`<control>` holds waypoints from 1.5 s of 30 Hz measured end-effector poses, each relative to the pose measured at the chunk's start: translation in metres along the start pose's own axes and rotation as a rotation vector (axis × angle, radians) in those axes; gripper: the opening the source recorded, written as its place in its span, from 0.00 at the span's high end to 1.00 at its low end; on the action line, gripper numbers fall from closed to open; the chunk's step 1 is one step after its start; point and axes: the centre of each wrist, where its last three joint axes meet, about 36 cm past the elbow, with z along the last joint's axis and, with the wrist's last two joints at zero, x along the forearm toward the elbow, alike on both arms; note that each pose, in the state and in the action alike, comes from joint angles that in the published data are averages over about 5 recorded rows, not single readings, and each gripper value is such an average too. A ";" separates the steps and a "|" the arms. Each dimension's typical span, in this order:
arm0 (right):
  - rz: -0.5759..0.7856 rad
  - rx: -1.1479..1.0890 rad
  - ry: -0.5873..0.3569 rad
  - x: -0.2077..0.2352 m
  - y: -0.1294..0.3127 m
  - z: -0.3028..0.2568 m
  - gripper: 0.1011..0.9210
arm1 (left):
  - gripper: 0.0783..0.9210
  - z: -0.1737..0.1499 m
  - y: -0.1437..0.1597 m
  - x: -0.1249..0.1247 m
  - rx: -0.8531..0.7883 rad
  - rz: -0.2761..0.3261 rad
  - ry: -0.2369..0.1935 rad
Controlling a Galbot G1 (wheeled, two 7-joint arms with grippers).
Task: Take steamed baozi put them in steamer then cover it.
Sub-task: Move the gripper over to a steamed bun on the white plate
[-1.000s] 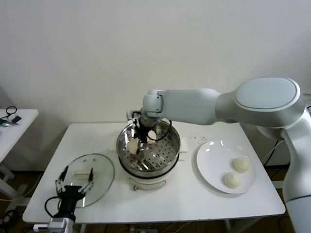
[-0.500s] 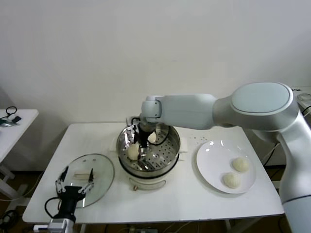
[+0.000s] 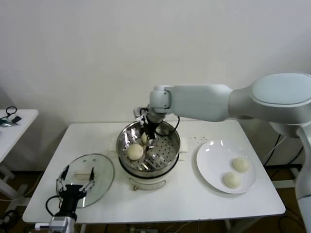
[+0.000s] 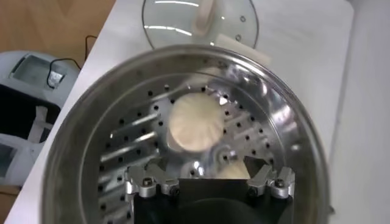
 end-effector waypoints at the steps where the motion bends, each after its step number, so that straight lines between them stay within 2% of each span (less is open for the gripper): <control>1: 0.003 -0.004 0.005 0.008 0.002 0.008 0.12 | 0.12 0.000 0.000 0.000 -0.001 -0.002 0.003; 9: 0.007 -0.051 0.050 0.057 0.035 0.088 0.12 | 0.12 -0.005 0.003 -0.003 0.000 -0.008 0.016; 17: -0.006 -0.114 0.095 0.067 0.093 0.177 0.12 | 0.12 -0.005 0.004 -0.006 0.003 -0.014 0.027; 25: -0.033 -0.169 0.136 0.041 0.153 0.251 0.12 | 0.12 -0.003 0.003 -0.003 0.001 -0.021 0.052; 32: -0.071 -0.197 0.159 0.005 0.192 0.293 0.12 | 0.12 -0.002 0.004 0.001 -0.011 -0.033 0.072; 45: -0.115 -0.236 0.184 -0.043 0.218 0.327 0.12 | 0.12 0.001 0.004 0.002 -0.029 -0.042 0.092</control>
